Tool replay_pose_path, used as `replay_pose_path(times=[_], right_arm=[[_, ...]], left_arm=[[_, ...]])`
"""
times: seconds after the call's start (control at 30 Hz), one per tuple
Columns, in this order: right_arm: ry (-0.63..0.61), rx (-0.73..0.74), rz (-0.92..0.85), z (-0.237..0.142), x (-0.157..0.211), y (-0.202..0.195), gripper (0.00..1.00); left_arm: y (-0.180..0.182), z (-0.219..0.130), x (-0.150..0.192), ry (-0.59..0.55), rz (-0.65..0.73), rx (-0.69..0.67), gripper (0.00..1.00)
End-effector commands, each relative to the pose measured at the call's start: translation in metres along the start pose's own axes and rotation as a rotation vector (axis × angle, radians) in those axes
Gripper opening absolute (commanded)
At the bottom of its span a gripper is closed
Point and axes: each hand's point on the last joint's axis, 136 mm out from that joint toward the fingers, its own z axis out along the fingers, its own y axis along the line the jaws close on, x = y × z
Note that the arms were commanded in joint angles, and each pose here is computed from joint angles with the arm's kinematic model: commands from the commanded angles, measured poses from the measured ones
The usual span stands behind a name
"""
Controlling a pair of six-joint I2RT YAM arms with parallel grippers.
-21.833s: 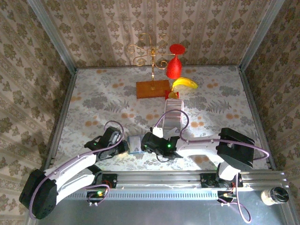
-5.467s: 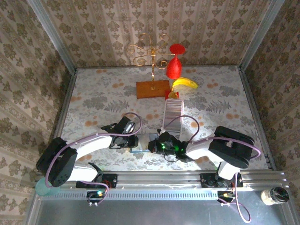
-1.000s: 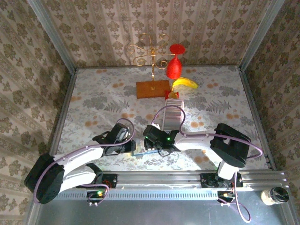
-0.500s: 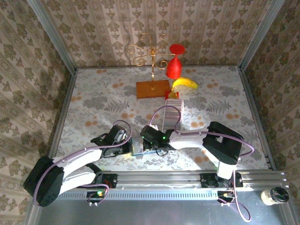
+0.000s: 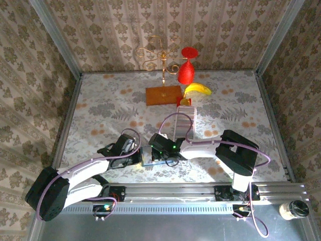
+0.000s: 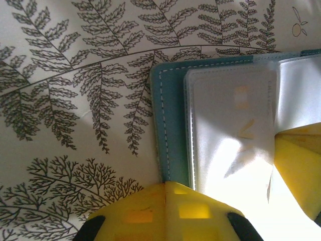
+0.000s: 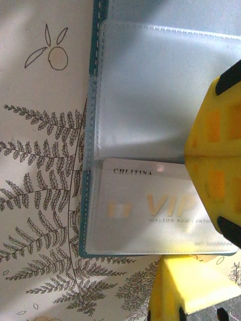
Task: Put the credit cards into the card holder
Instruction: Insert the credit card into the card slot, then flip over the card slot in the card holder.
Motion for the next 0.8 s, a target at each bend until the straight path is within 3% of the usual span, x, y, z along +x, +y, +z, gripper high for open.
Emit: replay_pose_path(times=[0.0,0.23,0.57,0.77], right_arm=[[-0.04,-0.036,0.002,-0.014,-0.006,0.015,0.03],[-0.1,0.068,0.054,-0.044,-0.001,-0.017,0.17],[-0.069,0.132,0.082,-0.038,0.017,-0.037,0.29],[-0.043,0.175,0.085,-0.034,0.024,-0.047,0.33]], left_arm=[[0.012,-0.003,0.008,0.015,-0.001,-0.042,0.05],[0.015,-0.014,0.006,-0.022,0.007,-0.057,0.17],[0.002,-0.018,0.002,-0.034,0.014,0.005,0.36],[-0.001,-0.011,0.005,-0.012,0.018,0.024,0.37]])
